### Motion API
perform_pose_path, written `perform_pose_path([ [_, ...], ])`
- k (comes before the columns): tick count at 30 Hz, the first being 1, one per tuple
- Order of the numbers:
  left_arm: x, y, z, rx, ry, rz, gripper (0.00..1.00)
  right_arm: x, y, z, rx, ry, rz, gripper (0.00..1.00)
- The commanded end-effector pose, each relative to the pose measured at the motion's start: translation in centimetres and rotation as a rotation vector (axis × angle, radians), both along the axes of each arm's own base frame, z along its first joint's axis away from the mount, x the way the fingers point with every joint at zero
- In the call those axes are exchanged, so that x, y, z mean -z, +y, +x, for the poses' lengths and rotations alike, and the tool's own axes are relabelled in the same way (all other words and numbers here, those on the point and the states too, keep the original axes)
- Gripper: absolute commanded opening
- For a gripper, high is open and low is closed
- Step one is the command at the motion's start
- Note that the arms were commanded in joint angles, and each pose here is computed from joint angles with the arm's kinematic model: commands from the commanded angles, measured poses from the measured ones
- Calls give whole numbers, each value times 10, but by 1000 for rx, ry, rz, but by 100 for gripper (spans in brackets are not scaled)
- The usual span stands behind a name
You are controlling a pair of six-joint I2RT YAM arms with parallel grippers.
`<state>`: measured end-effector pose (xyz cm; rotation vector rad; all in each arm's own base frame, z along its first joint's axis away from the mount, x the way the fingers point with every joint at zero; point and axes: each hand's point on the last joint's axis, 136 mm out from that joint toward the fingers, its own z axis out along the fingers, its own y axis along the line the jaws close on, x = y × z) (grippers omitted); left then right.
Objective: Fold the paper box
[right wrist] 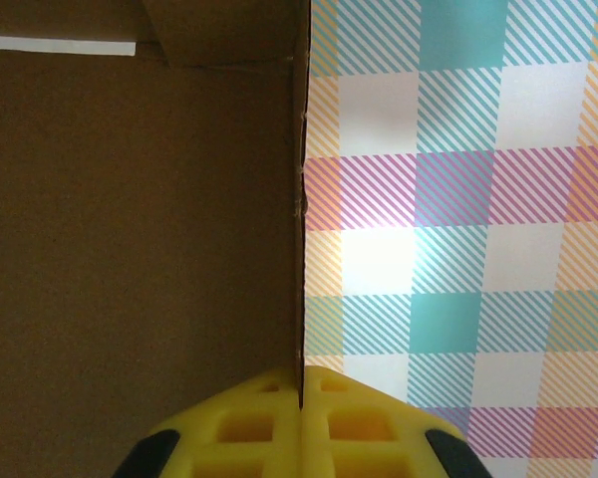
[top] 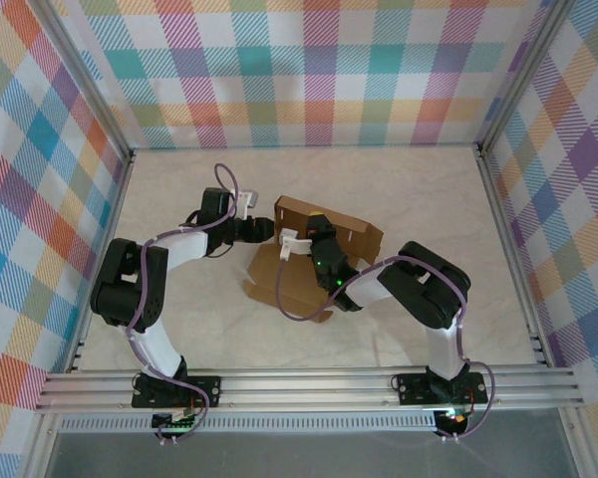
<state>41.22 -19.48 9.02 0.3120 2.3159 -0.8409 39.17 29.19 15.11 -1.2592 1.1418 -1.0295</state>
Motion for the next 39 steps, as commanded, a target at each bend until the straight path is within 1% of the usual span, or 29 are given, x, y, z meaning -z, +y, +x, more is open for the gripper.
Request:
perform_pose_path([
  [1, -10, -10, -6, 62, -45, -24, 57, 8, 0, -4, 7, 25, 11, 0],
  [9, -12, -18, 0, 82, -34, -68, 56, 8, -2, -5, 12, 29, 15, 0],
  [15, -10, -22, -2, 107, -43, -62, 58, 8, -1, -4, 13, 34, 24, 0],
  [18, -5, -21, -5, 116, -34, -53, 57, 9, -1, -4, 13, 37, 14, 0],
  [23, 2, -18, -4, 97, -27, -40, 56, 9, 1, -1, 16, -53, -45, 0],
  [25, 3, -17, -3, 85, -31, -40, 56, 11, 1, -1, 21, -66, -49, 0],
  [32, 13, -13, 0, 64, -21, -12, 56, 14, -2, -1, 29, -48, -41, 0],
  [36, 21, -6, 3, 35, -8, 31, 56, 6, -4, -3, 32, 2, 23, 0],
  [39, 22, -6, 4, 28, -4, 32, 55, -1, -5, -5, 30, 43, 50, 0],
])
